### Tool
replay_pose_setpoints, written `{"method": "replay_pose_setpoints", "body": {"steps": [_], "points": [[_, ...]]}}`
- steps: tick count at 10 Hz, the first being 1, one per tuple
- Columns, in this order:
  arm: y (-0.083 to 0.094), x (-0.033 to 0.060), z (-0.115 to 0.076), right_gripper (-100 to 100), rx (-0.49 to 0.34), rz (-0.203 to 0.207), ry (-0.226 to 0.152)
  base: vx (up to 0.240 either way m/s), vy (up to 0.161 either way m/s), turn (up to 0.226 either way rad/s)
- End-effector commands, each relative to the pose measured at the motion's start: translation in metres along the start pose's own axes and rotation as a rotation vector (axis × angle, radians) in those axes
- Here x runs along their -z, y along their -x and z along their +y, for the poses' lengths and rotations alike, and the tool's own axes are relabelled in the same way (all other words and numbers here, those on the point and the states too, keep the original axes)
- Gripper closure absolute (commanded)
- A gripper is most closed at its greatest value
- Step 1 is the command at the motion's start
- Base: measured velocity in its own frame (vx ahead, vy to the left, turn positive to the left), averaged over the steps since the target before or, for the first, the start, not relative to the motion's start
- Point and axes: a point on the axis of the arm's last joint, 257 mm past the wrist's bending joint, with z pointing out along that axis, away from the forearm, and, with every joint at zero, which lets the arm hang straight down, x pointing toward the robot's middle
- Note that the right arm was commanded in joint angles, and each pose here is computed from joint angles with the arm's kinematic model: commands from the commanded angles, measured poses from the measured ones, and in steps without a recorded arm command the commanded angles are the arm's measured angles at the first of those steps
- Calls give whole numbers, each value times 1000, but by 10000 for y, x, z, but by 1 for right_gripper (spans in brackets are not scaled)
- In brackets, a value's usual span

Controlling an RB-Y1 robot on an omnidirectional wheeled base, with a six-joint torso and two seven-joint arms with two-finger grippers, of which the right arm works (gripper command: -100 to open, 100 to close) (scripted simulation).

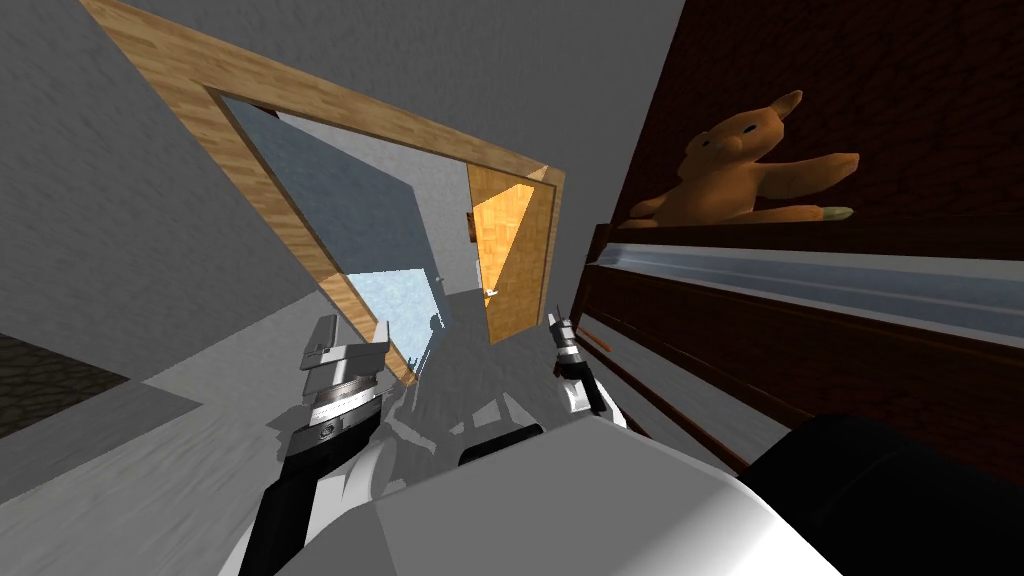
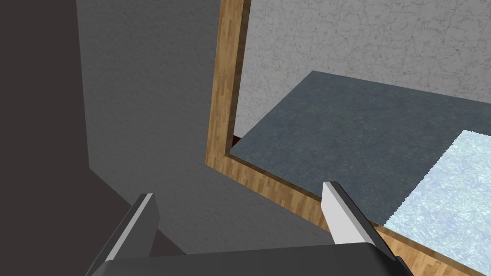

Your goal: Push the door open

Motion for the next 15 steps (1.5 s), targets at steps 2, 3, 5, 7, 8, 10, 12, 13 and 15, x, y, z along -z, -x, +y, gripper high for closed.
{"method": "replay_pose_setpoints", "body": {"steps": [2,3,5,7,8,10,12,13,15], "points": [[2,12,-185,-100,2,4,-25,100,-11,73],[0,19,-252,-100,2,5,-35,103,-16,75],[-3,36,-385,-100,4,7,-54,94,-17,75],[-6,56,-523,-100,5,9,-74,100,-9,82],[-8,67,-592,-100,5,9,-84,92,-14,77],[-10,90,-727,-100,7,10,-105,98,-22,71],[-11,115,-862,-100,8,10,-126,99,-18,91],[-13,129,-930,-100,9,9,-136,92,-25,75],[-15,159,-1063,-100,10,8,-157,93,-20,77]]}}
